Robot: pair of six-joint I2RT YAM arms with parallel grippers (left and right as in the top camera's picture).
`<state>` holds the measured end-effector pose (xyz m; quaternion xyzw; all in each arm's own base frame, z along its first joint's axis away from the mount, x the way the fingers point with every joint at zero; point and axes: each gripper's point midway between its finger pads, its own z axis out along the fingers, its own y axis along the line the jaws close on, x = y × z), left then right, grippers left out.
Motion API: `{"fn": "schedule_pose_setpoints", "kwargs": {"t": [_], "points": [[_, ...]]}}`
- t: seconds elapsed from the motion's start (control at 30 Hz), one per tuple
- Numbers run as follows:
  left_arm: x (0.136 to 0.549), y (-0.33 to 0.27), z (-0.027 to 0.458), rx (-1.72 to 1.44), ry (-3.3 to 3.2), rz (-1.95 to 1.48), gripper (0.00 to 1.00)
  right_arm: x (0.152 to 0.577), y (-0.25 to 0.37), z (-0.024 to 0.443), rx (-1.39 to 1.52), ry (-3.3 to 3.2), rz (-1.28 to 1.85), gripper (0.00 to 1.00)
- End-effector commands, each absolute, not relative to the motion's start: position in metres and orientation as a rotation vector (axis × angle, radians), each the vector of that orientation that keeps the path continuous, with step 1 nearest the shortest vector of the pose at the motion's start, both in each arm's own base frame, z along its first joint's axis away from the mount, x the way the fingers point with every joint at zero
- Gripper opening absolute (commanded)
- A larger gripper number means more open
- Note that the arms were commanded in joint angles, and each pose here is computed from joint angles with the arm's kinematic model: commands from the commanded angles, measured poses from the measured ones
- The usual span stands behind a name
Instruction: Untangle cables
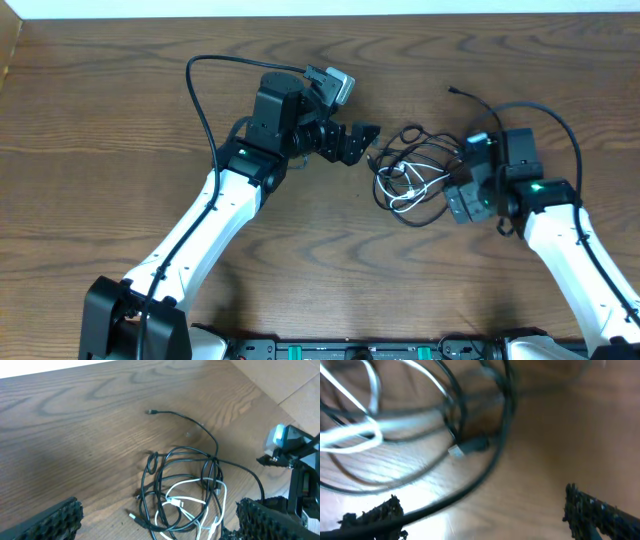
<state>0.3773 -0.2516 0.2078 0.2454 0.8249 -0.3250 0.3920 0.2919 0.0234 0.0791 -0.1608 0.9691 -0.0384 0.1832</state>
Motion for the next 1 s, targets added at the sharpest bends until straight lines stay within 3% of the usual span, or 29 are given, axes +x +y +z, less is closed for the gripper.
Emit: {"fn": "schedule_pose_setpoints", "kwargs": {"t": [0.0,0.3,0.77,0.97], "points": [[0.377,-0.253,0.207,0.617,2.096,-0.845,0.98,0.286,0.016,0.075,-0.362,2.778,-0.04,0.99],[0.378,-0.253,0.209,0.618,2.086,-0.844,0.98,0.286,-0.016,0.062,-0.189,2.822,-0.019,0.99],[0.38,-0.254,0.211,0.619,2.076,-0.843,0.98,0.339,0.023,0.012,-0.276,2.716,0.336,0.96],[0.379,-0.254,0.21,0.619,2.078,-0.844,0.98,0.357,0.042,0.018,-0.363,2.594,0.462,0.92]]}}
